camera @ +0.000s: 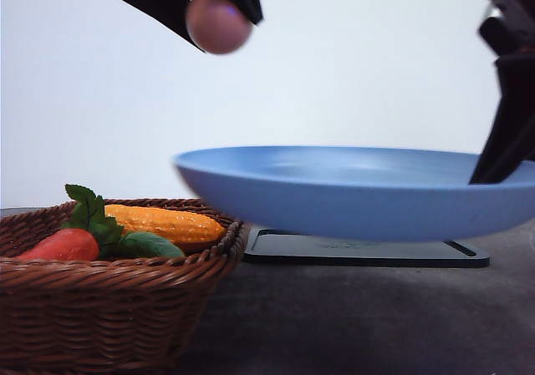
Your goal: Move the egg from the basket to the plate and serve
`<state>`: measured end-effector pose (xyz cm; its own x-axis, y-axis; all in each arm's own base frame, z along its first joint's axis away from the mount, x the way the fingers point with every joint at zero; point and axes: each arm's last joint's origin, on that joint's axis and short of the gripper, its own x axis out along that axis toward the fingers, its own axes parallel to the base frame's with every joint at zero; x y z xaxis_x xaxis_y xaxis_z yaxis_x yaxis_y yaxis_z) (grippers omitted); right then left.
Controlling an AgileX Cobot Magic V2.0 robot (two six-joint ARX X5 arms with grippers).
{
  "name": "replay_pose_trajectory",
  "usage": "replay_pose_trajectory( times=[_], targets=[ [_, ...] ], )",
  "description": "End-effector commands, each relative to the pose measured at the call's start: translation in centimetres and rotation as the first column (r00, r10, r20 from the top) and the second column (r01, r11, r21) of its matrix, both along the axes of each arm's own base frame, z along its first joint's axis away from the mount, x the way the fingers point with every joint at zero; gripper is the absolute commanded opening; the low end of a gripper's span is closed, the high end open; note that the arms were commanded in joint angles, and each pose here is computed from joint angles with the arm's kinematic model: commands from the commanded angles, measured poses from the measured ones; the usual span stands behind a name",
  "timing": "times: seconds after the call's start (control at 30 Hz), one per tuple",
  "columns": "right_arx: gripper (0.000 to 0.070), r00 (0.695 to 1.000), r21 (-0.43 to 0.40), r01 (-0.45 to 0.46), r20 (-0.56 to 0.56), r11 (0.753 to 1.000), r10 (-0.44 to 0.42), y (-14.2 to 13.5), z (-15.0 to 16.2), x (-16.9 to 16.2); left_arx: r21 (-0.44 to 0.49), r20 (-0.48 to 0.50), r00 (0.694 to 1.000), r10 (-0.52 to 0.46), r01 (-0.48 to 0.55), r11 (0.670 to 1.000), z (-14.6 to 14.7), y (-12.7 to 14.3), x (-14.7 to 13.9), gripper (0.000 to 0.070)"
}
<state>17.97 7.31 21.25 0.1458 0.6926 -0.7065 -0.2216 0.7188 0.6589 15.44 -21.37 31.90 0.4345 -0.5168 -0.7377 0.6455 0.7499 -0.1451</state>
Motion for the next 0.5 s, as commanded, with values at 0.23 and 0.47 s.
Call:
replay_pose_trajectory(
  times=[0.23, 0.47],
  targets=[
    [0.0000, 0.995, 0.026, -0.078, 0.059, 0.997, 0.076, 1.7, 1.6, 0.7, 0.090, -0.054, 0.993, -0.100, 0.105, 0.990, -2.8, -3.7, -0.6, 0.0250],
    [0.0000, 0.995, 0.025, -0.088, 0.053, 0.996, 0.087, 1.9, 1.7, 0.5, 0.136, -0.088, 0.988, -0.126, 0.137, 0.981, -4.4, -5.1, -0.9, 0.0253]
  ],
)
